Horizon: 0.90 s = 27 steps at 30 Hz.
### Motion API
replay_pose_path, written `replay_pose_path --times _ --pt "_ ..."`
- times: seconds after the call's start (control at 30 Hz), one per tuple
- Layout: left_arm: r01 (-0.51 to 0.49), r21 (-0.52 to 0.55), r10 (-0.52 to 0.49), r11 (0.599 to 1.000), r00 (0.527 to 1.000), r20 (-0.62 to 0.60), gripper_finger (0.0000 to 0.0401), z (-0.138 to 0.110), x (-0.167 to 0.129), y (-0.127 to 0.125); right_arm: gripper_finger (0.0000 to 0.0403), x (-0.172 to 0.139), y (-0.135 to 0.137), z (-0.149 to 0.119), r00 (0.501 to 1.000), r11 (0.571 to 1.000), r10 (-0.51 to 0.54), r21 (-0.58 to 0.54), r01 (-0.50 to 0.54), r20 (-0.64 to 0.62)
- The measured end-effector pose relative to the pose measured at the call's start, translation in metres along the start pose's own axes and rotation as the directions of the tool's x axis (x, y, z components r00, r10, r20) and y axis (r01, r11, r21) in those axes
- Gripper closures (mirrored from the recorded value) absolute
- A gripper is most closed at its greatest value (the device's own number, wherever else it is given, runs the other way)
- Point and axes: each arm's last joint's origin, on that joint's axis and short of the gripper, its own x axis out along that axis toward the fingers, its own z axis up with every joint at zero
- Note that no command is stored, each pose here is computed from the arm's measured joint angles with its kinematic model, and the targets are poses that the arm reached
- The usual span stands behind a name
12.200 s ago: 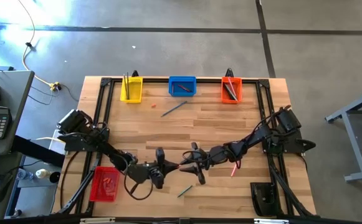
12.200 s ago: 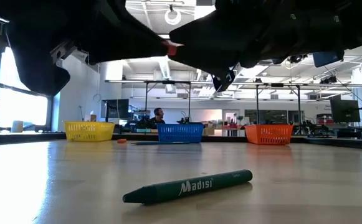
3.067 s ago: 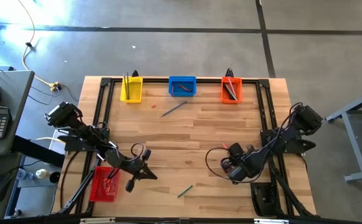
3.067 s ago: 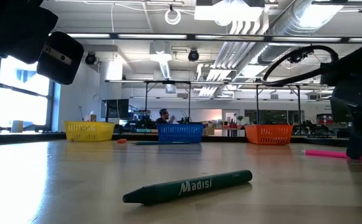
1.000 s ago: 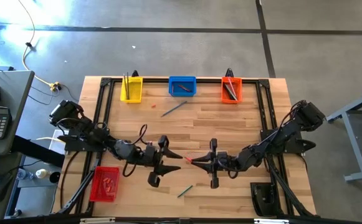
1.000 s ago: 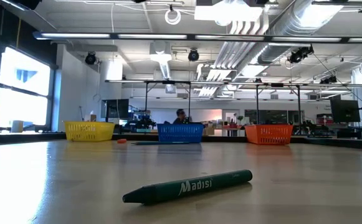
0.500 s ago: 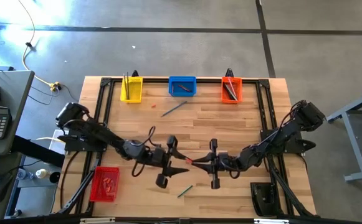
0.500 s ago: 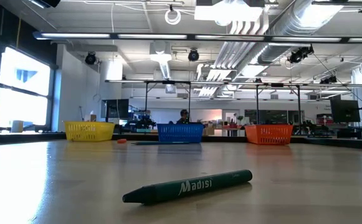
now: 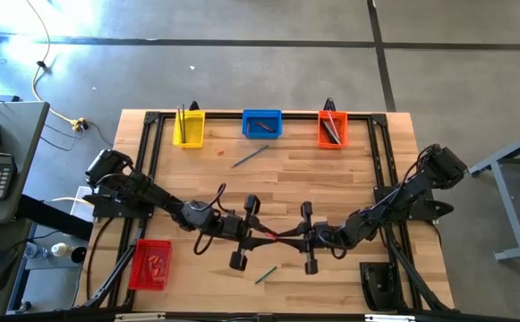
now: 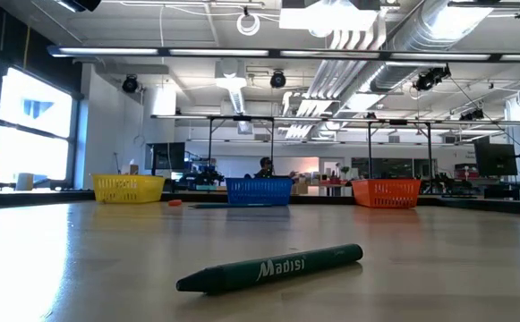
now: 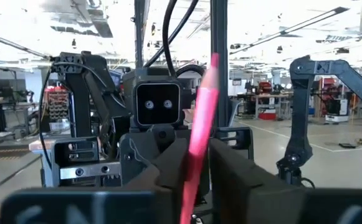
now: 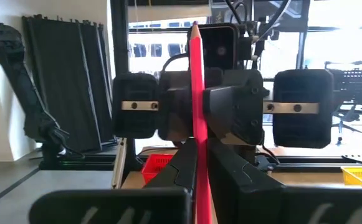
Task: Sort crayons/erasers/pens/pencils in bins
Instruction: Put the pink colored pencil into the yellow bin
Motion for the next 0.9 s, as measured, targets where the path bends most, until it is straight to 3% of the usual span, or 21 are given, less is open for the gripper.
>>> replay_pose_path --times 0.13,0.37,0.73,0.9 --pt "0.006 0.027 -0.006 1.000 1.000 0.001 0.0388 0.000 0.000 0.000 0.0391 0.000 0.001 0.000 1.000 1.000 0.030 0.001 -0.030 0.002" --pt "0.005 0.052 -0.004 0.999 1.000 -0.011 0.0394 -0.001 0.000 0.000 0.0379 0.000 0.001 -0.002 1.000 1.000 0.023 -0.003 -0.023 -0.020" --pt "-0.048 0.104 0.060 0.993 0.992 -0.112 0.0398 0.015 -0.006 0.003 0.0239 0.000 -0.003 -0.007 0.993 0.996 -0.091 -0.026 0.090 -0.070" --pt "-0.069 0.130 0.095 0.989 0.975 -0.199 0.0398 0.031 -0.014 0.006 0.0206 -0.001 -0.003 -0.013 0.988 0.993 -0.089 -0.093 0.078 -0.127"
